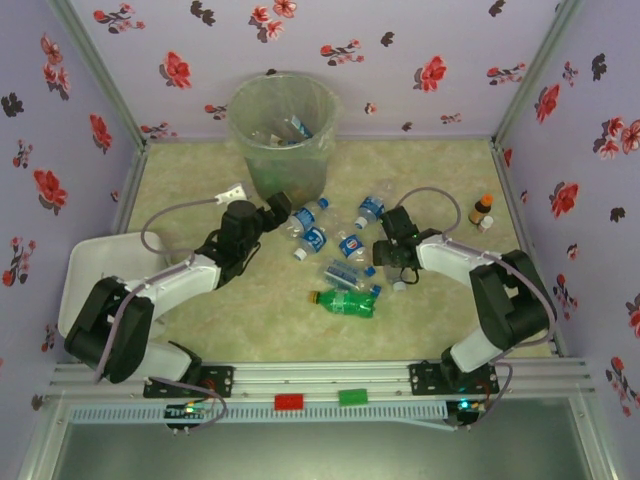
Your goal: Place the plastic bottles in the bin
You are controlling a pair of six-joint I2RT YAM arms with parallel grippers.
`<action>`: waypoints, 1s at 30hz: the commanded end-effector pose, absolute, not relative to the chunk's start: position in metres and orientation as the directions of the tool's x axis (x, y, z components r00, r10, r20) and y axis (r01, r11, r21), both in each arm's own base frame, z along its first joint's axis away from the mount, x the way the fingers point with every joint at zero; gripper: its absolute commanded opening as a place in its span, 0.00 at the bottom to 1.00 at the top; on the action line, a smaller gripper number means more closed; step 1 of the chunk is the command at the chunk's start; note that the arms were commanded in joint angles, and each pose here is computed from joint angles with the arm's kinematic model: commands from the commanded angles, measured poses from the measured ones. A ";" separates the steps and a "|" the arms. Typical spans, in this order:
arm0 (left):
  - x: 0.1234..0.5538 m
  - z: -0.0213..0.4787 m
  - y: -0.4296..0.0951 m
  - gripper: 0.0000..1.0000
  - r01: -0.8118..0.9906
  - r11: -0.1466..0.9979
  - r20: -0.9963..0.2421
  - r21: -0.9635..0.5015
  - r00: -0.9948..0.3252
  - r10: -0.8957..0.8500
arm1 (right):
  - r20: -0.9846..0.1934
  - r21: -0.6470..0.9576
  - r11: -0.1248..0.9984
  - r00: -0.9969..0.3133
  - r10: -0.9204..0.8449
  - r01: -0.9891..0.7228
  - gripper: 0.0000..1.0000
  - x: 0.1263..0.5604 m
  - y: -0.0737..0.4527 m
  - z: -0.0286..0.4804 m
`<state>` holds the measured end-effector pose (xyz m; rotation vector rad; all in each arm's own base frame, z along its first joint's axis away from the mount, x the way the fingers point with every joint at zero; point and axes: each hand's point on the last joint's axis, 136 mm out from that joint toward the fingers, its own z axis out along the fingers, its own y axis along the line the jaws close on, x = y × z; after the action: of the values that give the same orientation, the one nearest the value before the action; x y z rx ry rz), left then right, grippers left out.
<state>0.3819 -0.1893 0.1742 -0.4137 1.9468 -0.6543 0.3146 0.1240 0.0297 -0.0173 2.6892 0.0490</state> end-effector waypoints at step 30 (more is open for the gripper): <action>0.371 0.165 -0.051 1.00 -0.253 0.758 -0.700 -0.602 -0.290 -0.653 | -0.806 0.508 0.809 -0.495 0.325 -0.295 0.42 0.399 0.200 0.340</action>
<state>0.3731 -0.0572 0.1637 -0.6899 1.8815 -0.4478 0.3896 0.1781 0.3020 0.0534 2.0488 0.5854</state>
